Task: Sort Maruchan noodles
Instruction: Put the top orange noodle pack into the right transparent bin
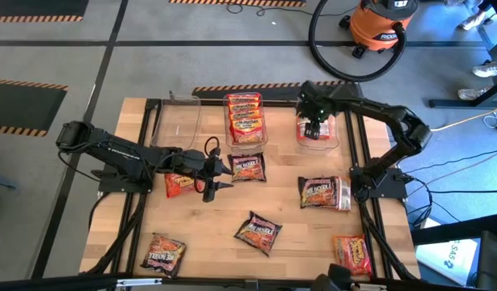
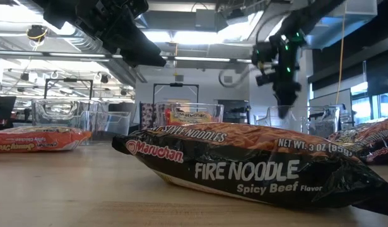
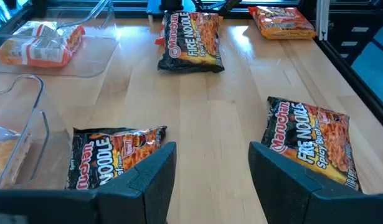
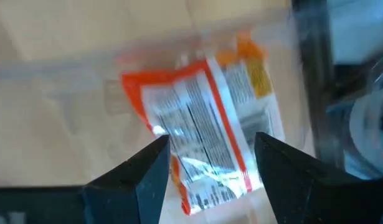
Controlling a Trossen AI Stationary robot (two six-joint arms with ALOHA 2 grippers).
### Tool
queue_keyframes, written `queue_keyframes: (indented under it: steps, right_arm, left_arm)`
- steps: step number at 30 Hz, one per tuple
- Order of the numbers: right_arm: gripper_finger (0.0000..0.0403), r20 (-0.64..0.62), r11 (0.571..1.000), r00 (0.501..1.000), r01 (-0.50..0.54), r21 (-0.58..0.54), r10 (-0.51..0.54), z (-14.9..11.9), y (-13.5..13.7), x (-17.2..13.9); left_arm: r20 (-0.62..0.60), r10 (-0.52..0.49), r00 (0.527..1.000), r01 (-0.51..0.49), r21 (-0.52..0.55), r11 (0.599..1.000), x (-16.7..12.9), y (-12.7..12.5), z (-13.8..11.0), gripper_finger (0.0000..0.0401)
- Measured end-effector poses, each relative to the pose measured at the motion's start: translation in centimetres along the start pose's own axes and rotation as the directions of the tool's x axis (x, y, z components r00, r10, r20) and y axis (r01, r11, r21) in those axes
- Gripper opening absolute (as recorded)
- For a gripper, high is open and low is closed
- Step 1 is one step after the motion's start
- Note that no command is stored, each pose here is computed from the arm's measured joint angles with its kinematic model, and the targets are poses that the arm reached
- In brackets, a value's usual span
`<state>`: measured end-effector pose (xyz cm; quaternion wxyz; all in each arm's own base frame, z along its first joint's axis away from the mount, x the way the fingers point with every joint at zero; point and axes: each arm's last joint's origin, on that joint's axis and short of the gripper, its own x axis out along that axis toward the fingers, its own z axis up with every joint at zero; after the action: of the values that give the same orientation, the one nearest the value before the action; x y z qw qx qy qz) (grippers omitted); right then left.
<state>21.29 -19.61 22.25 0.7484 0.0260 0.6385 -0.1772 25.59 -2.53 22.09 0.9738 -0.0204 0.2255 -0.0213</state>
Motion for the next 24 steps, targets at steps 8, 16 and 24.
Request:
queue_keyframes:
  steps: [8,16,24]
  right_arm:
    - [0.0216,-0.067,0.996,0.997,-0.047,-0.08,0.041,-1.5,1.0,3.1]
    - [0.0216,-0.037,0.995,0.999,-0.014,-0.103,0.01,-2.5,1.6,5.1]
    - [0.0216,-0.002,0.992,1.0,0.031,-0.122,-0.031,-2.8,1.8,5.9]
  left_arm:
    - [-0.001,0.001,1.0,-0.001,0.0,1.0,0.0,0.0,0.0,0.0195]
    - [0.0,0.001,1.0,-0.001,0.005,1.0,0.0,0.0,0.0,0.0195]
    - [0.0,0.001,1.0,-0.001,0.008,1.0,0.0,0.0,0.0,0.0195]
